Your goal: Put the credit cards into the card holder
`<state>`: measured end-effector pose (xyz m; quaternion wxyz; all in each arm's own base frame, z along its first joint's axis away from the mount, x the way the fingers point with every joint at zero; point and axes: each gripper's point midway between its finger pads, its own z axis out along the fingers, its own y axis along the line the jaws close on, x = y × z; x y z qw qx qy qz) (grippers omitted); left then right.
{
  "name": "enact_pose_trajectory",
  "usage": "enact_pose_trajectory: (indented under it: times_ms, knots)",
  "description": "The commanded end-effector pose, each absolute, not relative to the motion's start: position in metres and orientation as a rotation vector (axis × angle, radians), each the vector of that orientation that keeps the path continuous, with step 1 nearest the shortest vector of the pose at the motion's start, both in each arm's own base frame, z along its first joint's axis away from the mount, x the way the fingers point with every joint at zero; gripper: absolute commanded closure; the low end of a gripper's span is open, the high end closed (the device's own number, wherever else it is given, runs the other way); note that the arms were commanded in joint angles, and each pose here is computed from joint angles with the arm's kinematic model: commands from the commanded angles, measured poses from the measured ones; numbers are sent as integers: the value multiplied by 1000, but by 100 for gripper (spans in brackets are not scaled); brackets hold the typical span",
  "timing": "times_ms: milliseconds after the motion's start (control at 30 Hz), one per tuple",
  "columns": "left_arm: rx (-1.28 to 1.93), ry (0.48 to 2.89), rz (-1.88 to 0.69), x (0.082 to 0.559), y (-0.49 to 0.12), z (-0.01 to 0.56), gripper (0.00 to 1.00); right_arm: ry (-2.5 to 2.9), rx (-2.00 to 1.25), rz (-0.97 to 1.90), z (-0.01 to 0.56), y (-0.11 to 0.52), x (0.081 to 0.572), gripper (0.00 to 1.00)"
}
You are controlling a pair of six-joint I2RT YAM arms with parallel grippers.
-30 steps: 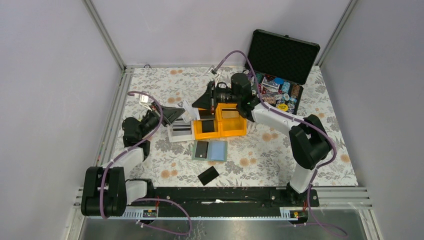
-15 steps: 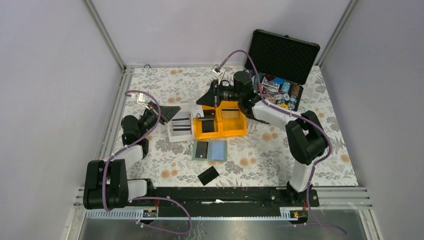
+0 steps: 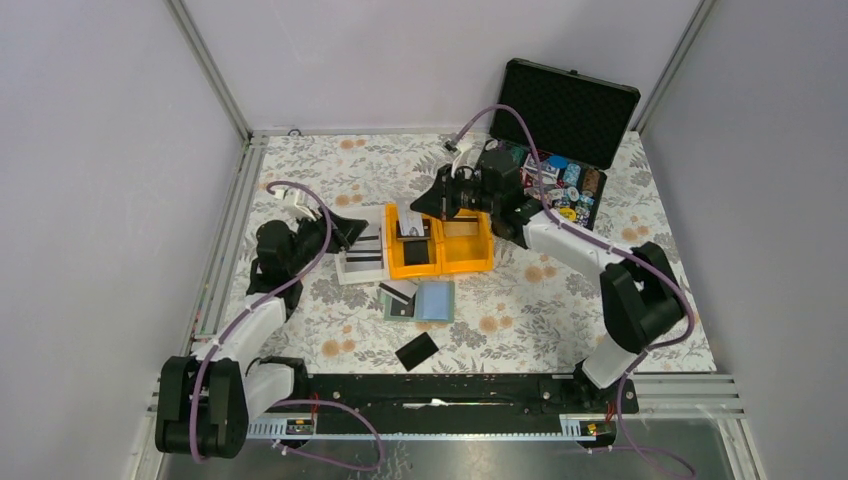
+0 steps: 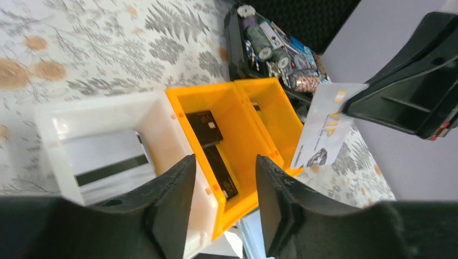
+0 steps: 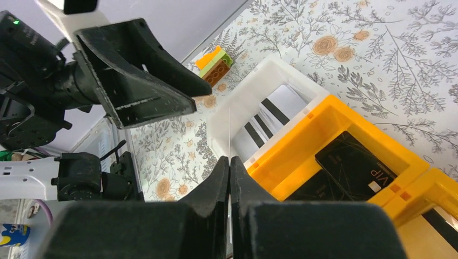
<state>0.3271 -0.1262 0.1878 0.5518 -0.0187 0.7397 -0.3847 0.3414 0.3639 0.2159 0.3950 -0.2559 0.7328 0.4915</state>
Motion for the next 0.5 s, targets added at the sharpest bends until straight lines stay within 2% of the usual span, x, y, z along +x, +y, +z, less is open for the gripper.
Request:
enact_pose_trajectory:
  times_ms: [0,133,367,467]
  knots:
    - [-18,1728,-902,321,-134,203,45,1796,-634,1177,244,349,331,100]
    - [-2,1755,-937,305,-150,206,34,1855,-582,1160,238,338,313,100]
    - [-132,1948,-854,277,-151,170,28,2011,-372,1189,214,331,270,100]
    - [-111,1960,-902,261,-160,165,25,2077,-340,1163,197,333,255,100]
